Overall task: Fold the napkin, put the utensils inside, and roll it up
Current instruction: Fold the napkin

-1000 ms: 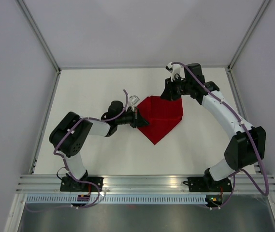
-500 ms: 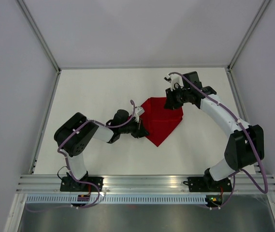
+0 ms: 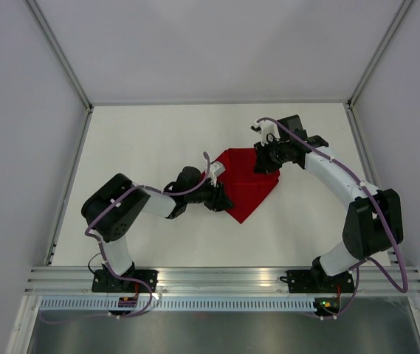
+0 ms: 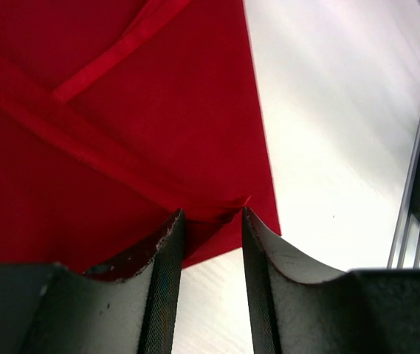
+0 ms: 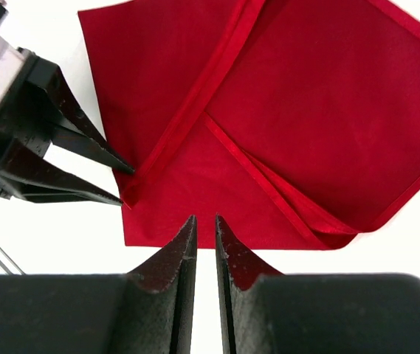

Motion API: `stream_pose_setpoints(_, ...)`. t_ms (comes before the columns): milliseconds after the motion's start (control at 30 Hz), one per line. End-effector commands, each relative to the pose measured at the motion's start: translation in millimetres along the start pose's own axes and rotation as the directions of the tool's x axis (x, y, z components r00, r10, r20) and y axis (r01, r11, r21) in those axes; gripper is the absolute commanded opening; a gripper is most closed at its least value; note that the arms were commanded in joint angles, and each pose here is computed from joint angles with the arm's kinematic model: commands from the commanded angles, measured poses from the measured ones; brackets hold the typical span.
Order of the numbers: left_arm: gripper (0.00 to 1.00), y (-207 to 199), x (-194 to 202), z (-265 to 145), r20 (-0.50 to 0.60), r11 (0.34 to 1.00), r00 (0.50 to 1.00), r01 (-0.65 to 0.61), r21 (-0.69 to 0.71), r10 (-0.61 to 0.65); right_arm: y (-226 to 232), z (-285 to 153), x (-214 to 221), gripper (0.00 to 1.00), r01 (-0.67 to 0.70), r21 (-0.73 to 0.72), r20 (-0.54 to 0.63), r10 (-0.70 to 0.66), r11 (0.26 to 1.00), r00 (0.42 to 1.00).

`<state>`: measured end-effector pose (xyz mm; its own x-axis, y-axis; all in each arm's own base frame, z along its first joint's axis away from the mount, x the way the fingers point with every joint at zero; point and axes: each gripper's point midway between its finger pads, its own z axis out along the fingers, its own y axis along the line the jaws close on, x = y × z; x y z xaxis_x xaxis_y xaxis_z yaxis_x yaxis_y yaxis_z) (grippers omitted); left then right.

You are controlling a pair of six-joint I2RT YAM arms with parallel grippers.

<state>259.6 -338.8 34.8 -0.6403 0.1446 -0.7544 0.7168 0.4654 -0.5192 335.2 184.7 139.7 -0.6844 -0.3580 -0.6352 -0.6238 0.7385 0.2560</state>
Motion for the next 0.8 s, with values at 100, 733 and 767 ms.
stream_pose_setpoints(100,0.44,-28,-45,11,0.082,0.992,0.992,-0.103,0.067,0.097,-8,-5,12,0.21,-0.003,0.044,-0.026,0.005,0.999,1.0)
stream_pose_setpoints(733,0.44,84,-136,-60,0.276,0.761,0.96,0.148,-0.631,0.042,-52,-2,84,0.2,-0.062,0.181,-0.173,0.094,0.981,0.98)
stream_pose_setpoints(767,0.43,95,-132,-63,0.271,0.738,0.963,0.173,-0.652,0.013,-55,-1,88,0.2,-0.065,0.194,-0.188,0.103,0.979,0.977)
